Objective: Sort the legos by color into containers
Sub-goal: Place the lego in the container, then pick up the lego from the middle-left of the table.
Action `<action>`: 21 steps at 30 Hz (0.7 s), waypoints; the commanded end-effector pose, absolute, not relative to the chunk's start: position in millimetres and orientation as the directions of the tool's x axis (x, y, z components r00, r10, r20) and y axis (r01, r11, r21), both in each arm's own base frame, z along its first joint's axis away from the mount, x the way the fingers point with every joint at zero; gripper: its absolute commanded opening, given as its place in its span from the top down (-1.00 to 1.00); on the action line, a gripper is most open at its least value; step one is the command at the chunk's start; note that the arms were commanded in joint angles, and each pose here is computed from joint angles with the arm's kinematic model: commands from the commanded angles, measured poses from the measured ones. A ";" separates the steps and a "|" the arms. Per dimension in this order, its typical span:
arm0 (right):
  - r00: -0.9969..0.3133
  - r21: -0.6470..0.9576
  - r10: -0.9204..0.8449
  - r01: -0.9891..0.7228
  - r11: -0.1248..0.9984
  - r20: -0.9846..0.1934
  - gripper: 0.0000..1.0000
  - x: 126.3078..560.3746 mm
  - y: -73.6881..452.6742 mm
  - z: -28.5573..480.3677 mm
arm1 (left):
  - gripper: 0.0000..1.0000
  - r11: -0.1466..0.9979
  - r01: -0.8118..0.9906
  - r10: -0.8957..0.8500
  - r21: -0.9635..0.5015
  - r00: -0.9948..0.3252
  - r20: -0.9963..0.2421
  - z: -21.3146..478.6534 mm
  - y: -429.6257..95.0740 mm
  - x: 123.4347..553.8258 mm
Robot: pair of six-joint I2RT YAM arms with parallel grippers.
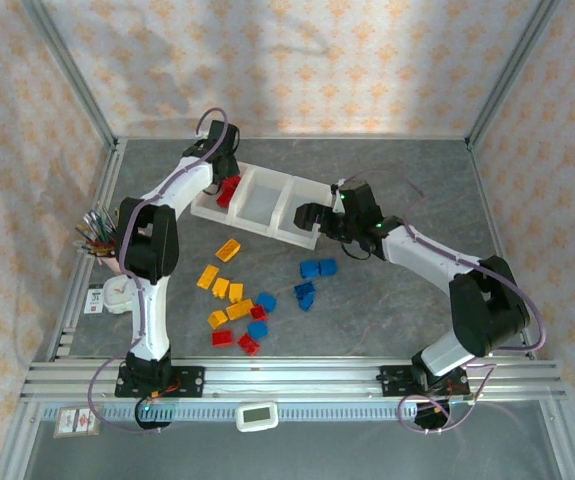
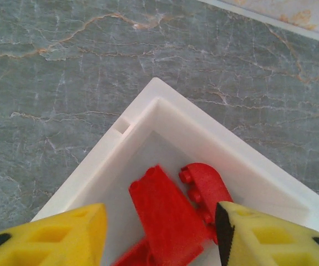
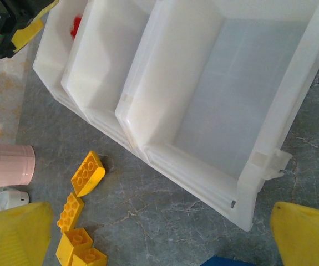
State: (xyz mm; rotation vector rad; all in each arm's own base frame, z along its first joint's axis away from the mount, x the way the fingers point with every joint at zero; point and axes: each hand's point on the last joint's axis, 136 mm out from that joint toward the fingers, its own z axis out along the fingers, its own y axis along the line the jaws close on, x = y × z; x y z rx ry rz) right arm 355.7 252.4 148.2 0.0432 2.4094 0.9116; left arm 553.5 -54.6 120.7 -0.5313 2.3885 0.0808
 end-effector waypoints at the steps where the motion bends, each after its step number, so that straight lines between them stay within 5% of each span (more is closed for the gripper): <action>1: -0.824 0.599 0.196 -0.202 0.775 -0.531 -0.99 360.7 255.6 161.9 | -0.19 0.922 -0.380 -0.328 -0.072 -0.670 -0.665 159.5 -51.3 545.9; 21: -0.884 0.557 0.084 -0.213 0.803 -0.460 -0.99 284.1 240.0 134.7 | -0.38 0.963 -0.134 -0.242 -0.236 -0.816 -0.524 154.4 -162.1 361.3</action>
